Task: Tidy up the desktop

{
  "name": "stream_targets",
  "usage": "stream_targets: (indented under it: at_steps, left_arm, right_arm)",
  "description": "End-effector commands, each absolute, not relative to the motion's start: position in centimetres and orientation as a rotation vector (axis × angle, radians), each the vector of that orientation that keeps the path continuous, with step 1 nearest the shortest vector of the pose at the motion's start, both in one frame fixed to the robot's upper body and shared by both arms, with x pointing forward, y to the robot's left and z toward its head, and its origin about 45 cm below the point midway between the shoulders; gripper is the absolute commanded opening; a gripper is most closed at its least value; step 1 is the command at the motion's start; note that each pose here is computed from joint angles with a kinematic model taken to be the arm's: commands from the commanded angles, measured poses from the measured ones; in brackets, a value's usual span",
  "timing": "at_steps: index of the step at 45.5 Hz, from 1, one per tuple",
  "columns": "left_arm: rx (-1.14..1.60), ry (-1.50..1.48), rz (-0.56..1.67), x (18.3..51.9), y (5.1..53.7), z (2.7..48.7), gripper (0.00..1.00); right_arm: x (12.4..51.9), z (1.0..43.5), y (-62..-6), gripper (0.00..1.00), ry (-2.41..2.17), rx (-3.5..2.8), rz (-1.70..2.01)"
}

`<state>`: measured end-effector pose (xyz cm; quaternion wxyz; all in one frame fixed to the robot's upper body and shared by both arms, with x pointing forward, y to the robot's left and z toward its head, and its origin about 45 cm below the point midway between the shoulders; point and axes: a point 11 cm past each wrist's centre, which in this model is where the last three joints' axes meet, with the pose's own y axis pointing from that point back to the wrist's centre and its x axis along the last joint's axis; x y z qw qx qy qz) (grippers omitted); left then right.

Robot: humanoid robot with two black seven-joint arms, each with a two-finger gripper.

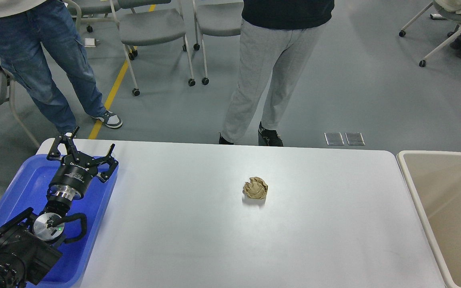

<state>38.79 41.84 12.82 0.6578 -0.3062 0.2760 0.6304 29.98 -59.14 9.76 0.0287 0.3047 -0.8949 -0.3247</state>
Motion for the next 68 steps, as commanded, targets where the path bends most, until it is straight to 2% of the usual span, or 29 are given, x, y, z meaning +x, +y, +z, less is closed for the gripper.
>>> stream_targets:
  at_steps: [1,9,19,24,29,41,48,60,68]
  left_arm:
    - [-0.693,0.625,1.427,38.8,41.8,12.8,1.00]
    - [-0.693,0.625,1.427,38.8,41.8,12.8,1.00]
    - [-0.693,0.625,1.427,38.8,41.8,12.8,1.00]
    - [-0.693,0.625,1.427,38.8,41.8,12.8,1.00]
    - [-0.693,0.625,1.427,38.8,41.8,12.8,1.00]
    - [-0.695,0.625,1.428,38.8,41.8,12.8,1.00]
    - [-0.693,0.625,1.427,38.8,41.8,12.8,1.00]
    - [-0.693,0.625,1.427,38.8,41.8,12.8,1.00]
    - [-0.693,0.625,1.427,38.8,41.8,12.8,1.00]
  right_arm:
    - [30.0,9.7,-59.0,1.00,-2.715,0.962,-0.954]
    - [31.5,9.7,-57.6,1.00,-2.630,1.032,-0.874]
    - [34.3,12.2,-57.1,1.00,-2.663,1.116,-0.846]
    - [36.4,14.5,-56.6,1.00,-2.662,1.281,-0.844]
    - [39.3,18.9,-54.7,1.00,-2.637,1.596,-0.865]
    - [44.9,27.4,-43.7,1.00,-2.459,2.264,-0.990]
    - [47.3,30.3,-35.6,1.00,-2.288,2.562,-1.089]
    - [48.4,28.6,-25.5,1.00,-2.041,2.727,-1.347]
    - [47.7,26.8,-21.1,1.00,-1.887,2.793,-1.461]
